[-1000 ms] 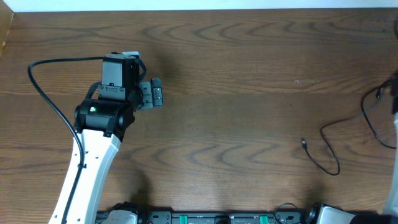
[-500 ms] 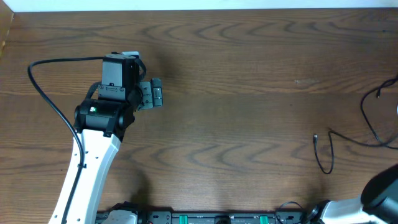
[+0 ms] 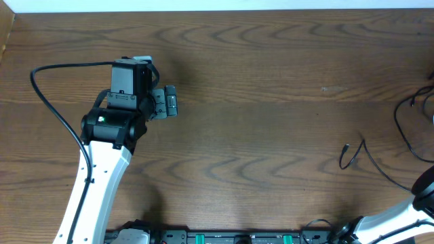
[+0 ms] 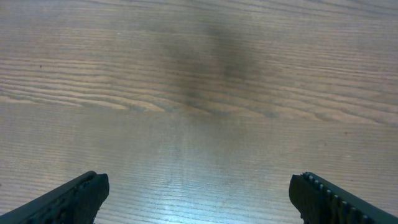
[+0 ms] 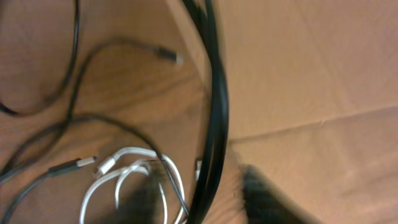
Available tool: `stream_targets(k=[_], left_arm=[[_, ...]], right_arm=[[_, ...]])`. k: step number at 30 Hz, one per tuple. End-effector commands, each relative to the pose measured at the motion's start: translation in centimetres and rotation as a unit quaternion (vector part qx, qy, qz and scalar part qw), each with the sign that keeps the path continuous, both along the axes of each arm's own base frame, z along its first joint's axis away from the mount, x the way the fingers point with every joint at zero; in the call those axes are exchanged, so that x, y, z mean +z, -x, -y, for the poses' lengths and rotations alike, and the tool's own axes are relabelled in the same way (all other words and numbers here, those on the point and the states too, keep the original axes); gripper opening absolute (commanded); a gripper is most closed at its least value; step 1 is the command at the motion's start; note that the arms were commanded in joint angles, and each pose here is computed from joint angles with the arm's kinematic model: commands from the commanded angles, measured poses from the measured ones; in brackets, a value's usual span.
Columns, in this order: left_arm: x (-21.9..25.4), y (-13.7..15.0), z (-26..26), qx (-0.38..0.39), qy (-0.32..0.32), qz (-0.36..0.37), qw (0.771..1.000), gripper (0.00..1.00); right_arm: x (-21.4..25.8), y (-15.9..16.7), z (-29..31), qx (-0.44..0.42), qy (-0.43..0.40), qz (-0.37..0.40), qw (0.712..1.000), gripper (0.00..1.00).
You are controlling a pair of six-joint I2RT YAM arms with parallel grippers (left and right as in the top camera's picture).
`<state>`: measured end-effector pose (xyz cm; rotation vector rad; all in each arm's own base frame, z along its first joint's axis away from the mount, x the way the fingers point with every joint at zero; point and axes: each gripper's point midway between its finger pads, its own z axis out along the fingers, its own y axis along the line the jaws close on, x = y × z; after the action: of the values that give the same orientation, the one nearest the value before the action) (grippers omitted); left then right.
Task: Untangle cables
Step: 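Lift the black cable and carry it right off the table, then lower the black cable onto the cable pile off-table and release it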
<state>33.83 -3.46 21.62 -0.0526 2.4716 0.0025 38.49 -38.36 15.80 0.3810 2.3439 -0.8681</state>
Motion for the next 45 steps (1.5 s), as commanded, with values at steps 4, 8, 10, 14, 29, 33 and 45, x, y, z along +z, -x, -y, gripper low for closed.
stream_targets(k=[4, 8, 10, 14, 29, 33, 45], left_arm=[[0.3, -0.2, -0.1, -0.004, -0.005, 0.003, 1.000, 0.97], [0.3, -0.2, -0.1, -0.004, -0.006, 0.003, 1.000, 0.97], [0.3, -0.2, -0.1, -0.004, -0.006, 0.003, 1.000, 0.97], [0.3, -0.2, -0.1, -0.004, -0.005, 0.003, 1.000, 0.97], [0.3, -0.2, -0.1, -0.004, -0.006, 0.003, 1.000, 0.97], [0.3, -0.2, -0.1, -0.004, -0.005, 0.003, 1.000, 0.97], [0.3, -0.2, -0.1, -0.004, -0.006, 0.003, 1.000, 0.97]], right_arm=[[-0.9, 0.6, 0.3, -0.043, -0.049, 0.041, 0.997, 0.82], [-0.7, -0.3, -0.9, -0.022, -0.059, 0.045, 0.997, 0.99], [-0.2, -0.9, -1.6, -0.009, -0.062, 0.051, 0.997, 0.99], [2.0, -2.9, -4.3, 0.042, -0.072, 0.080, 0.993, 0.99], [5.0, -4.1, -20.3, 0.184, -0.256, 0.087, 0.945, 0.99], [3.6, -3.0, -26.2, 0.195, -0.390, 0.065, 0.898, 0.99], [2.5, -0.4, -31.8, 0.155, -0.526, 0.020, 0.836, 0.99]])
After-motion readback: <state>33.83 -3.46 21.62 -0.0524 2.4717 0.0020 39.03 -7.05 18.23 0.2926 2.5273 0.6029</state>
